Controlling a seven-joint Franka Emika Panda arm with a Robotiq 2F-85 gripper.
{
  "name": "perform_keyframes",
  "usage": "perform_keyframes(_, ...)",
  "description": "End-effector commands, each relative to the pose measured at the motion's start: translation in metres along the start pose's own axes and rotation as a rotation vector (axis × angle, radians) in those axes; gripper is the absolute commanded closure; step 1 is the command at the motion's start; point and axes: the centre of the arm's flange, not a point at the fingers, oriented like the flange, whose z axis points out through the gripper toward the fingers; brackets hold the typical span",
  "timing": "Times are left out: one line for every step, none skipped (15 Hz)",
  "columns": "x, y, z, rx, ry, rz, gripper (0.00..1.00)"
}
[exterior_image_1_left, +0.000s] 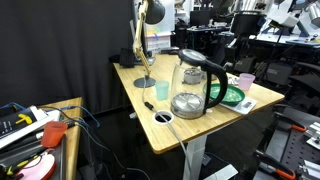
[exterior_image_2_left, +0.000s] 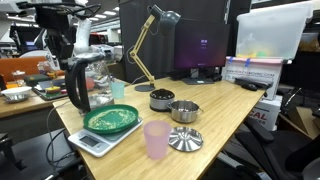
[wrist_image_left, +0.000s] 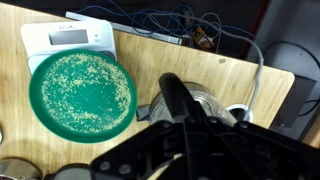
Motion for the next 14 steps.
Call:
perform_keyframes(0.010,-0.007,0.036,0.044,0.008,0.008,1.00)
perform_keyframes(0.011,-0.008,0.039,0.052,0.013,0.013,1.00)
perform_keyframes(0.012,-0.006,0.045,0.056,0.014,0.020,1.00)
perform_keyframes(0.012,-0.005,0.050,0.057,0.010,0.027,1.00)
perform_keyframes(0.010,-0.001,0.055,0.051,0.006,0.035,1.00)
perform_keyframes(0.005,0.000,0.056,0.049,-0.008,0.036,1.00)
perform_keyframes(0.001,0.000,0.051,0.048,-0.012,0.037,0.74)
perform_keyframes(-0.002,0.000,0.046,0.046,-0.011,0.041,0.73)
perform_keyframes(-0.004,-0.002,0.033,0.049,-0.001,0.034,0.67)
perform_keyframes(-0.006,-0.003,0.013,0.055,0.025,0.035,0.61)
perform_keyframes(-0.006,-0.004,-0.008,0.063,0.062,0.037,0.54)
perform_keyframes(-0.005,-0.005,-0.028,0.071,0.102,0.037,0.47)
perform_keyframes(-0.006,-0.005,-0.054,0.082,0.154,0.037,0.39)
perform_keyframes(-0.008,-0.004,-0.076,0.088,0.195,0.041,0.33)
